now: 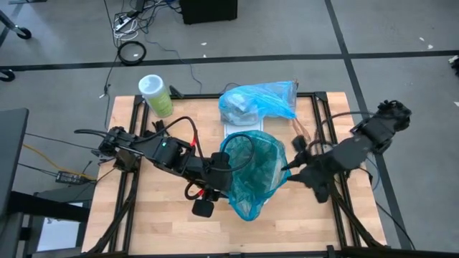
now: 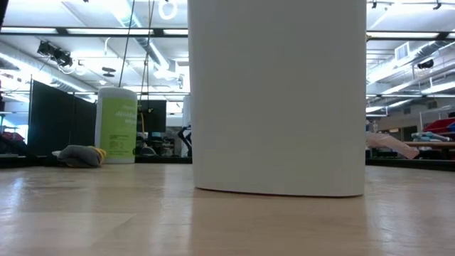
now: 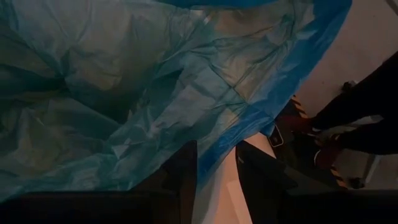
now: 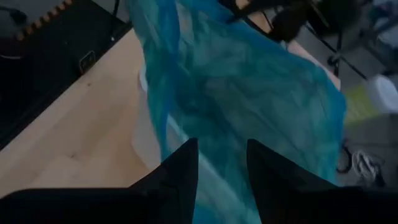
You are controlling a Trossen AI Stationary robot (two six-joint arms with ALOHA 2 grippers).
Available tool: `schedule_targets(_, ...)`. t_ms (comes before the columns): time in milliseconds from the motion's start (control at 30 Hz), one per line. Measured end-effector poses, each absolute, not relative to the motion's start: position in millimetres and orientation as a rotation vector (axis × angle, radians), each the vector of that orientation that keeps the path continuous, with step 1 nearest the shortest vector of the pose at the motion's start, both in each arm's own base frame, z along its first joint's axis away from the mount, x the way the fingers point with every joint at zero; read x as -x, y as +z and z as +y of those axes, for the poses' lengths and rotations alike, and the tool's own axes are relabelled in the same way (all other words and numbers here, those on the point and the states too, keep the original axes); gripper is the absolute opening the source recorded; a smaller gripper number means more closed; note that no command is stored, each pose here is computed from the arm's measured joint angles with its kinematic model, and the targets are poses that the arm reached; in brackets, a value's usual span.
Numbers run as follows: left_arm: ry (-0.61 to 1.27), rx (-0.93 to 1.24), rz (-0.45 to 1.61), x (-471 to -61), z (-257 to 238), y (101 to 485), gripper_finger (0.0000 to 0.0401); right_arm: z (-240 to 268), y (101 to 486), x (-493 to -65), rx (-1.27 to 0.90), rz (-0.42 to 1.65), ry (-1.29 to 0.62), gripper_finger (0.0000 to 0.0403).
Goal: Place trash/remove bag and relplace
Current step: Insert the blue trash bag into the white trash bin
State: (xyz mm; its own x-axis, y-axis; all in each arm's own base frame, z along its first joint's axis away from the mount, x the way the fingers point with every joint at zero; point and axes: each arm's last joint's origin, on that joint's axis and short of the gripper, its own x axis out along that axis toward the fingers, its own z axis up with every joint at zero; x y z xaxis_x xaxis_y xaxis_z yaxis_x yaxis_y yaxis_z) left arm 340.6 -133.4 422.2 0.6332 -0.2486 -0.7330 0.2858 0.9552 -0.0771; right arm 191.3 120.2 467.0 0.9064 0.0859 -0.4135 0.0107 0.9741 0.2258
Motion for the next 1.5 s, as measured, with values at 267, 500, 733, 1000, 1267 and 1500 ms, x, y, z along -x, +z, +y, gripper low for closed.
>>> schedule_targets(267,-0.307,-0.048,0.83,-340.6,-133.4,422.2,0.0082,138.5,447.1,-229.4,-0.107,0.49,0.096,0.0123)
schedule_targets(500,-0.31,-0.053,0.83,-340.5,-133.7,422.1,0.0016,138.2,447.8,-232.1,-0.115,0.475,0.092,0.0123)
schedule_targets(733,-0.311,-0.052,0.831,-340.5,-133.9,422.1,0.0009,144.8,452.0,-241.3,-0.208,0.426,0.178,0.0123)
schedule_targets(1000,-0.314,-0.044,0.785,-338.7,-133.1,433.1,0.0009,149.6,441.4,-254.8,-0.202,0.468,0.191,0.0122)
schedule_targets(1267,-0.316,-0.035,0.743,-339.3,-133.3,439.4,0.0009,141.0,438.7,-263.6,-0.209,0.477,0.17,0.012)
schedule_targets(1500,-0.316,-0.036,0.744,-339.3,-133.5,439.0,0.0009,140.9,438.6,-262.4,-0.209,0.491,0.2,0.0049)
